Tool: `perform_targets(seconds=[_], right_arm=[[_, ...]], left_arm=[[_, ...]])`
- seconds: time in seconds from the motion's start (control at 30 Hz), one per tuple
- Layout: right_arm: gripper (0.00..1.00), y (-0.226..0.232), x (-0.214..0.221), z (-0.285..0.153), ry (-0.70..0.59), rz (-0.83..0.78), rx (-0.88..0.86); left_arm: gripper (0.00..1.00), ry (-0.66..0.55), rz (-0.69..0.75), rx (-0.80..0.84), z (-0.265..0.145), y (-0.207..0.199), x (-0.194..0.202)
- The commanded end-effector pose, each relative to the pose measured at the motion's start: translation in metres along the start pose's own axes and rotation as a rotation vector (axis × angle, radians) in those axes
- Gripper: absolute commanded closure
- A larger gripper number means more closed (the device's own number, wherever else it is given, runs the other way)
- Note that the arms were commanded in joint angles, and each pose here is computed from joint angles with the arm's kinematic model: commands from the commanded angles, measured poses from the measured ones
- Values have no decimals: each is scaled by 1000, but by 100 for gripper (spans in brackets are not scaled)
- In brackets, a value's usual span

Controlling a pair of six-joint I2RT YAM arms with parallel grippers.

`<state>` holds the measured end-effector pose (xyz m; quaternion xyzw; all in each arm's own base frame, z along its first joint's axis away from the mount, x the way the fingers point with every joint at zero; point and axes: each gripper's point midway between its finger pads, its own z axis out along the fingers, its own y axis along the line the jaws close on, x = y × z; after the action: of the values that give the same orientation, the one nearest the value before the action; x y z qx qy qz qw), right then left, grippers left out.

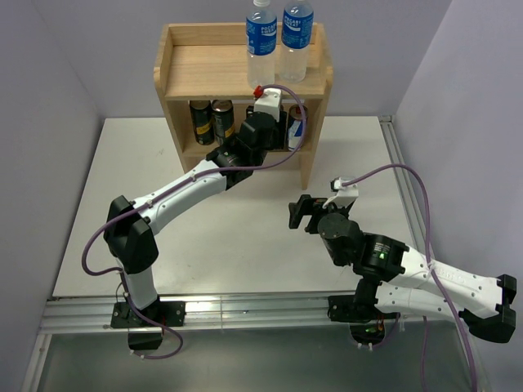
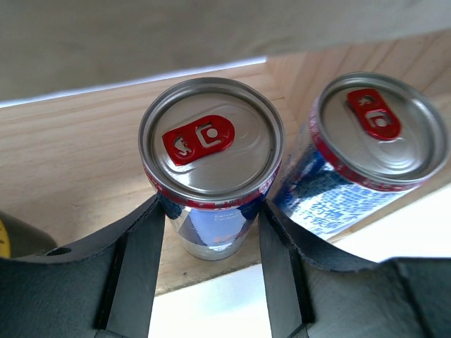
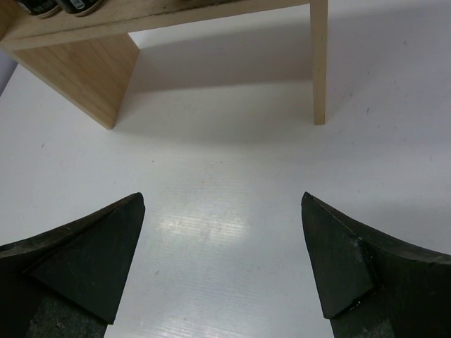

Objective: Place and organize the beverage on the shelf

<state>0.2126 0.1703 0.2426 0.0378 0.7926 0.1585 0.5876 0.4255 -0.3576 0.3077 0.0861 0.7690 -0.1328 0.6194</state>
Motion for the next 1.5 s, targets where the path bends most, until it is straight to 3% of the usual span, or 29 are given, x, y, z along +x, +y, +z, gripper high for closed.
perform_targets(seconds=[0.0,0.13,0.27,0.5,0.57,0.6,0.73,1.47], right_arm=[[1,1,-5,2,-25,38,2],[1,0,-6,2,-27,40,5],[1,0,-7,2,-28,43,5],[1,0,-7,2,-28,44,5],[1,0,-6,2,-27,42,4],[1,0,-6,2,-27,42,4],[1,0,-7,2,-27,44,4],[1,2,-6,4,-23,38,1]], left_arm=[[94,-103,-99,96,-7,-23,-41],[91,-96,-97,99,-6,-23,-38],[78,-82,-92,105,-4,-24,-31],[37,-73,-76,97,-3,-23,-24],[32,-72,-75,93,-4,-21,-23],[24,-72,-74,94,-4,-22,-23],[15,-69,-68,90,-3,-21,-20],[15,-67,-70,47,-13,-10,-18]])
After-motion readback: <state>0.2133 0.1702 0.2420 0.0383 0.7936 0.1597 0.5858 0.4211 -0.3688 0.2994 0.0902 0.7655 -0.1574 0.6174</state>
